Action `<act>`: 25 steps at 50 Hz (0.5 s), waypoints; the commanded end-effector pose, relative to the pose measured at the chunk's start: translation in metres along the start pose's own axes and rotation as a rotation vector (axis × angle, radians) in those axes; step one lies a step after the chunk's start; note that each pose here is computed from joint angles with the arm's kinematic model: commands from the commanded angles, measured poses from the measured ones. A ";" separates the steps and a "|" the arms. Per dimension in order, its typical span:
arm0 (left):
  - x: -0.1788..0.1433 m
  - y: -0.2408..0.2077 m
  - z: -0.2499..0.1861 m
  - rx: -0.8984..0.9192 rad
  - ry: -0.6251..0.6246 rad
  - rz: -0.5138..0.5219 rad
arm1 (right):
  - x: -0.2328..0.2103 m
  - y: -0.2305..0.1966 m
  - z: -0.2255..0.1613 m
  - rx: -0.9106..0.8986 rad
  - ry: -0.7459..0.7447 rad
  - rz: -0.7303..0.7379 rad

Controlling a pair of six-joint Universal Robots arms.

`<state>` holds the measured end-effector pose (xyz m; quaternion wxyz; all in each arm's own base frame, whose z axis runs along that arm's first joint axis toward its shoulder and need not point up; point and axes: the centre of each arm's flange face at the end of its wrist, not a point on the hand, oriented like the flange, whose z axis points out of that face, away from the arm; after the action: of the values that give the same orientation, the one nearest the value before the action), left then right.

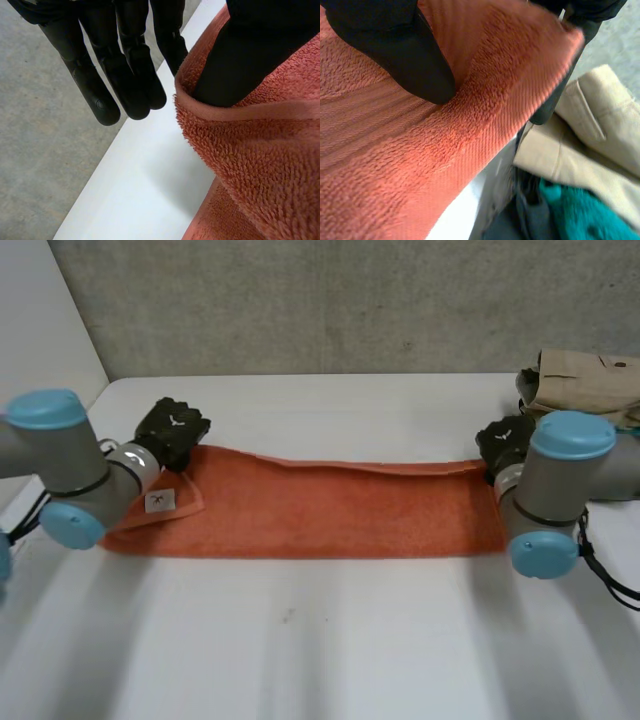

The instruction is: Fold the laundry.

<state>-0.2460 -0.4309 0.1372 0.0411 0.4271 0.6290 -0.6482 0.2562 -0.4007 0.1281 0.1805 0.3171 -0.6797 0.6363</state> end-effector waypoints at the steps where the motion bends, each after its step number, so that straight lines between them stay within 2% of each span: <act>1: 0.008 0.006 0.016 0.021 0.007 -0.008 | -0.019 0.007 0.018 0.008 0.057 -0.014; 7: 0.010 -0.002 0.006 -0.025 0.023 -0.057 | -0.021 0.006 0.011 -0.028 0.059 -0.030; 17: -0.029 -0.038 -0.036 0.013 -0.034 -0.113 | 0.012 -0.037 -0.030 0.074 -0.022 0.160; 25: -0.023 -0.039 -0.073 0.012 0.050 -0.220 | 0.019 -0.046 -0.067 0.072 -0.140 0.182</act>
<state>-0.2274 -0.3950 0.1946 -0.0078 0.3742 0.6536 -0.6578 0.2652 -0.3630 0.1742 0.0946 0.2832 -0.6836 0.6660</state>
